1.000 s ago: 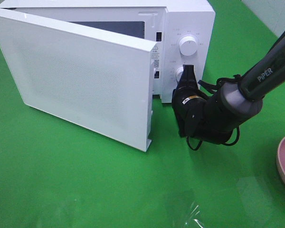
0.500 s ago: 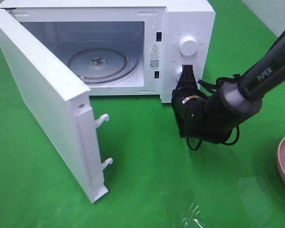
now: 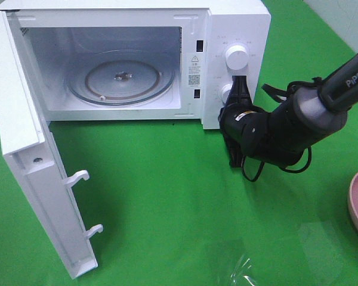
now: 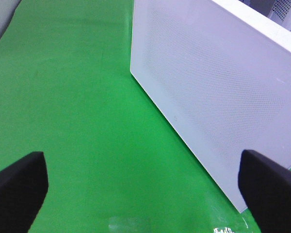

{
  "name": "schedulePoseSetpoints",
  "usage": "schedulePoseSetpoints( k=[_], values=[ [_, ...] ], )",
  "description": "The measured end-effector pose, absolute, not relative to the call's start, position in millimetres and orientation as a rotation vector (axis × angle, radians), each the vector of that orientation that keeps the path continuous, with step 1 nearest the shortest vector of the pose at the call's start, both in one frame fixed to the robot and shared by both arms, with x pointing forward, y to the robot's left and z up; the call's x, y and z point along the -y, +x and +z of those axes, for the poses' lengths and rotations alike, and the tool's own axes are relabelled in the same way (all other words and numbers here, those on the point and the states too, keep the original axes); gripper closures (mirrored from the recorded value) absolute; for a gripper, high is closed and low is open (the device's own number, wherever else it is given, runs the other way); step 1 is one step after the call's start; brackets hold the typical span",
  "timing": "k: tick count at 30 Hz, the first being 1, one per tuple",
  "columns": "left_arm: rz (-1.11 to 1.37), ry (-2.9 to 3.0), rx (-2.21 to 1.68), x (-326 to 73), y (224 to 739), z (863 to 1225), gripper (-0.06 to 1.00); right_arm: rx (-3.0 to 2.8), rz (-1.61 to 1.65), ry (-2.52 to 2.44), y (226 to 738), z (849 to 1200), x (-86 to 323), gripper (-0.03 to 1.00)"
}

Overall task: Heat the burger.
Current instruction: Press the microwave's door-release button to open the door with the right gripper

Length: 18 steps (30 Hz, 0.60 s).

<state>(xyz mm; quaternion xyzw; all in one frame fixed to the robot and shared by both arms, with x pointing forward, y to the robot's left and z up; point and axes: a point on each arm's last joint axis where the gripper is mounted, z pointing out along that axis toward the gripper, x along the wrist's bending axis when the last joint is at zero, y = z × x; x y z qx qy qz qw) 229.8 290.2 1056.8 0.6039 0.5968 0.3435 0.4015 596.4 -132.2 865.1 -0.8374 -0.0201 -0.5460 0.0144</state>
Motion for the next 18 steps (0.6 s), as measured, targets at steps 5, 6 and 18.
schedulePoseSetpoints(
  k=[5,6,18],
  values=[
    [0.868,1.527,-1.509,-290,230,1057,-0.04,0.102,-1.664,-2.617,592,870,135,0.97],
    [0.868,1.527,-1.509,-290,230,1057,-0.04,0.121,-1.652,-2.622,588,874,137,0.97],
    [0.868,1.527,-1.509,-290,230,1057,-0.04,0.433,-1.632,-2.667,568,892,144,0.97]
  ],
)
